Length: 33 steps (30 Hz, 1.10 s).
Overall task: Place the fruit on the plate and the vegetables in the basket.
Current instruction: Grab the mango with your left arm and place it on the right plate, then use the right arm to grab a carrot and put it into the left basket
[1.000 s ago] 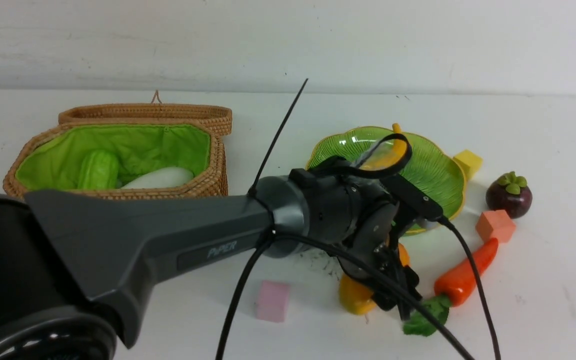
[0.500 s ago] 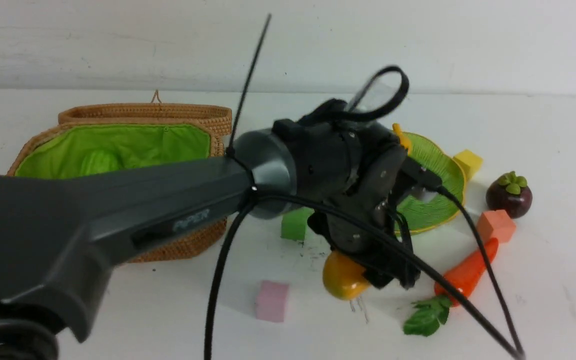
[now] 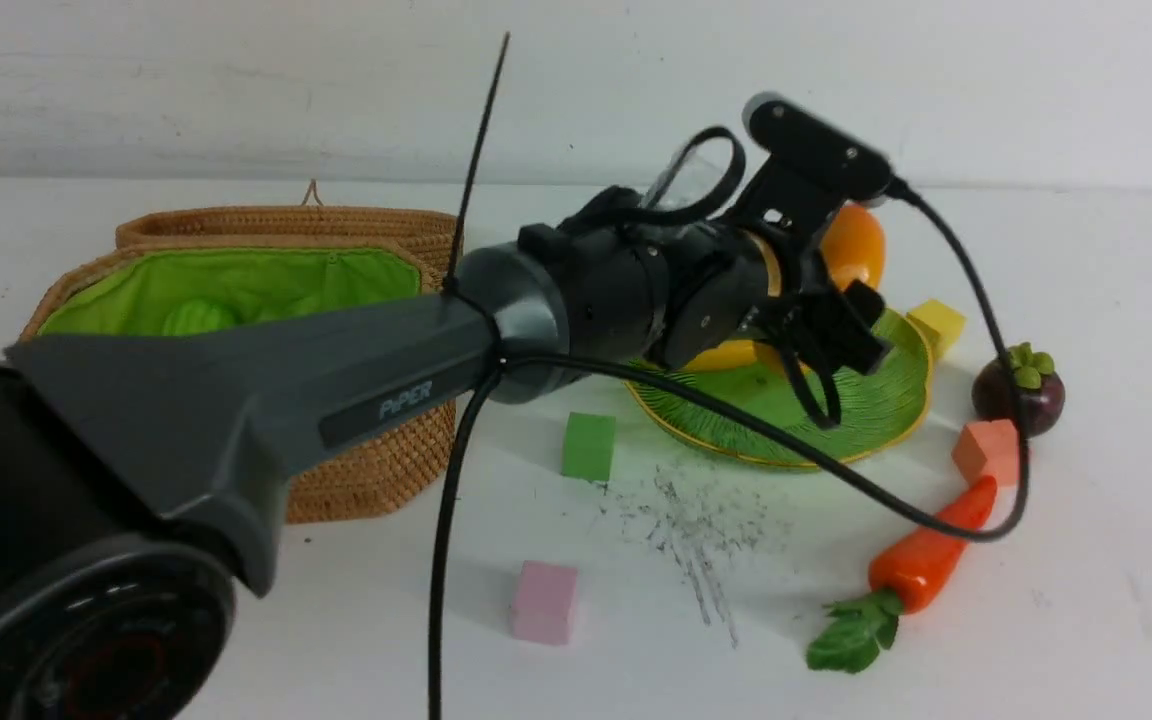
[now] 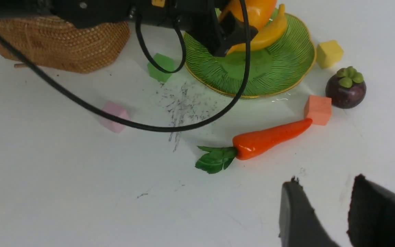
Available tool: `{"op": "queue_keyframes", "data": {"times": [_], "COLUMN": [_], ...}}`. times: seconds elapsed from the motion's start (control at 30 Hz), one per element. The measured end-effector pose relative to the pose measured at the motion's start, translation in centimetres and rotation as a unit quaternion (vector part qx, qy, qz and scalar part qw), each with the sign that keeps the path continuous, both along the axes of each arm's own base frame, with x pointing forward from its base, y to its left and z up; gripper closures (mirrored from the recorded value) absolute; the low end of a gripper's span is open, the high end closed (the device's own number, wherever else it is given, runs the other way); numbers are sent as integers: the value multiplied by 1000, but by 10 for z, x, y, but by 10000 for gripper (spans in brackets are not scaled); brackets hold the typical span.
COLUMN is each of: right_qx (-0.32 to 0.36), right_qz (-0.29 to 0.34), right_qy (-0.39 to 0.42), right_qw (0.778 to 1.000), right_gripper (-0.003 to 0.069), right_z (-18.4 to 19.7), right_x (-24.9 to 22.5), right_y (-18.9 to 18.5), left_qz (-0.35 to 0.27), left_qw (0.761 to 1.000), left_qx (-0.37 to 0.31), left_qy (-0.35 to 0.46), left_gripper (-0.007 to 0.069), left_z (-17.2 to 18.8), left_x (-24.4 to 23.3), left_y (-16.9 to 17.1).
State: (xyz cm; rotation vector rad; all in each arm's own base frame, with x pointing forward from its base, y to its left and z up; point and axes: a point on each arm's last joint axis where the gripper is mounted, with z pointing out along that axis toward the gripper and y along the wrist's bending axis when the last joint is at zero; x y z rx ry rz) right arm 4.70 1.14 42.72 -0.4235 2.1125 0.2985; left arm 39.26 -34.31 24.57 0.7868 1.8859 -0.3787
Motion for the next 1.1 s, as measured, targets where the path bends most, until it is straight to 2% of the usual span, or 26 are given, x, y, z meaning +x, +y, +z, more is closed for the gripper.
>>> {"op": "queue_keyframes", "data": {"times": [0.07,0.13,0.23,0.3,0.43,0.47,0.53,0.6,0.63,0.73,0.77,0.8,0.87,1.03,1.1], "right_qx": [3,5,6,8,9,9,12,18,22,13,-1,-15,-44,-116,-126], "right_qz": [2,6,6,7,8,8,9,3,-5,-23,-33,-39,-47,-77,-103], "right_qy": [3,5,5,2,2,2,4,11,18,42,59,70,85,99,110], "right_qw": [1000,1000,1000,1000,1000,1000,1000,1000,1000,999,998,997,994,985,981], "right_gripper": [424,424,424,424,424,424,424,424,424,424,424,424,422,423,423], "right_z": [0,0,0,0,0,0,0,0,0,-4,-7,-9,-15,-29,-35], "right_x": [0,-1,-1,-1,-1,-1,-1,0,3,14,23,30,45,79,93], "right_y": [1,1,1,2,2,2,3,4,6,15,23,29,41,63,68], "left_qz": [5,6,5,1,-7,-7,-11,-9,-6,11,20,25,32,26,27], "left_qw": [1000,1000,999,999,1000,1000,999,998,997,993,990,989,987,989,990], "left_qx": [8,20,25,23,16,16,24,39,41,45,51,52,51,18,6], "left_qy": [9,23,28,27,17,17,28,51,67,113,131,138,148,142,140], "left_gripper": [62,27,-25,-42,-24,-24,22,98,153,348,473,554,635,638,638], "left_z": [-13,-26,-27,-19,18,18,49,71,93,133,150,161,186,221,222], "left_x": [5,8,5,1,-16,-16,-35,-53,-71,-105,-119,-128,-149,-203,-228], "left_y": [2,1,0,-2,-3,-3,1,8,15,38,52,62,86,143,170]}}
